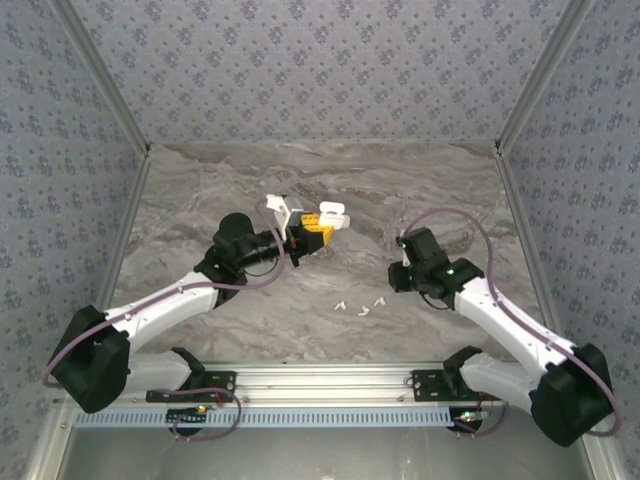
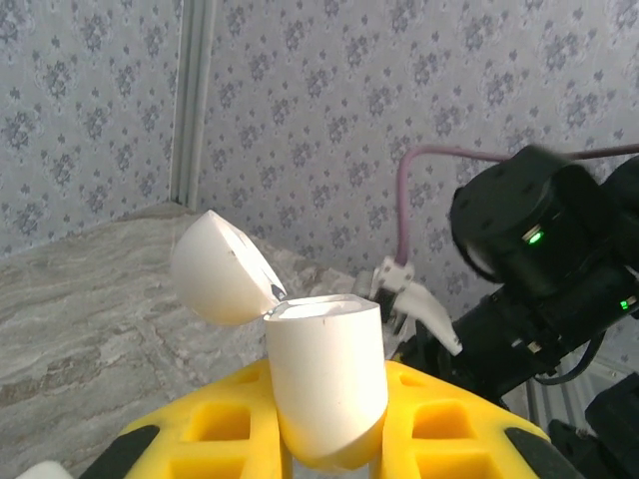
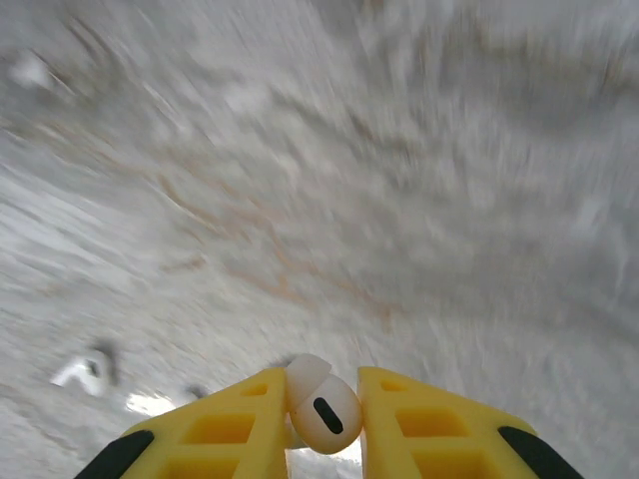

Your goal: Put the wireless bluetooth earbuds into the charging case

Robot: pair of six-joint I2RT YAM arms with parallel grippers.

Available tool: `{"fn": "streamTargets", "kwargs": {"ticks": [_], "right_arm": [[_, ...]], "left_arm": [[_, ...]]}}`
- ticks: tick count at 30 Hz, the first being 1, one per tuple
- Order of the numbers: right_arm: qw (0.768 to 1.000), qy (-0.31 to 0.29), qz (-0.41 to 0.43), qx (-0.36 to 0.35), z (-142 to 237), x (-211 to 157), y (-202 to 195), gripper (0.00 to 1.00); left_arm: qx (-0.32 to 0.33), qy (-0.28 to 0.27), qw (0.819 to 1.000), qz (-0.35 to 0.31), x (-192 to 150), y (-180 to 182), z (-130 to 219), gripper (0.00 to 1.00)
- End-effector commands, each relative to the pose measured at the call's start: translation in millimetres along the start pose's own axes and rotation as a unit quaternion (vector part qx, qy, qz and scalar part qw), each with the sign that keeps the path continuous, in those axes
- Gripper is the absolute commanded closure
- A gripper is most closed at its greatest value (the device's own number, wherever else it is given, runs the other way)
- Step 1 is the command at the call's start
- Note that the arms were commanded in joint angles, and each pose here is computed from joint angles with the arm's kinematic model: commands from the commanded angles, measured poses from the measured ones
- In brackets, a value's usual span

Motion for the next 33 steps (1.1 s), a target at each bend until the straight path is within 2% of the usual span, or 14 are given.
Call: {"fn": "streamTargets", "kwargs": {"ticks": [1,5,11,19,26,33], "right_arm": [[0.991,-0.091,0.095,0.031,37,29,14,0.77],[0.971,-0.16,0.161,0.077,70,51,30,0.77],[0.927,-0.24,0.255,0.134,116,79,54,0.76],[0.878,-0.291,0.327,0.191,142,92,83,0.76],[0.867,-0.287,0.354,0.201,137,96,99,0.76],[0.869,-0.281,0.363,0.187,129,98,102,0.76]], "left_arm": [[-0.027,-0.035,0.999,0.005,7,-1,-4,1.0],[-0.05,-0.032,0.998,0.009,8,-1,-11,1.0],[-0.087,-0.029,0.996,0.004,12,-3,-18,1.0],[-0.106,-0.026,0.994,0.002,14,-6,-23,1.0],[-0.112,-0.024,0.993,-0.001,15,-8,-24,1.0],[-0.112,-0.023,0.993,-0.003,16,-9,-22,1.0]]}}
Point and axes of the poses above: each hand's point on the last joint's axis, 136 mm out from that joint toward the fingers, its own z axis back along the fingers, its own y axis along the line the jaws close on, x = y × z, the point moved 10 cm from there along z, back along the fingers, and after that the axes turned 10 degrees about -z, right-handed, at the moved point
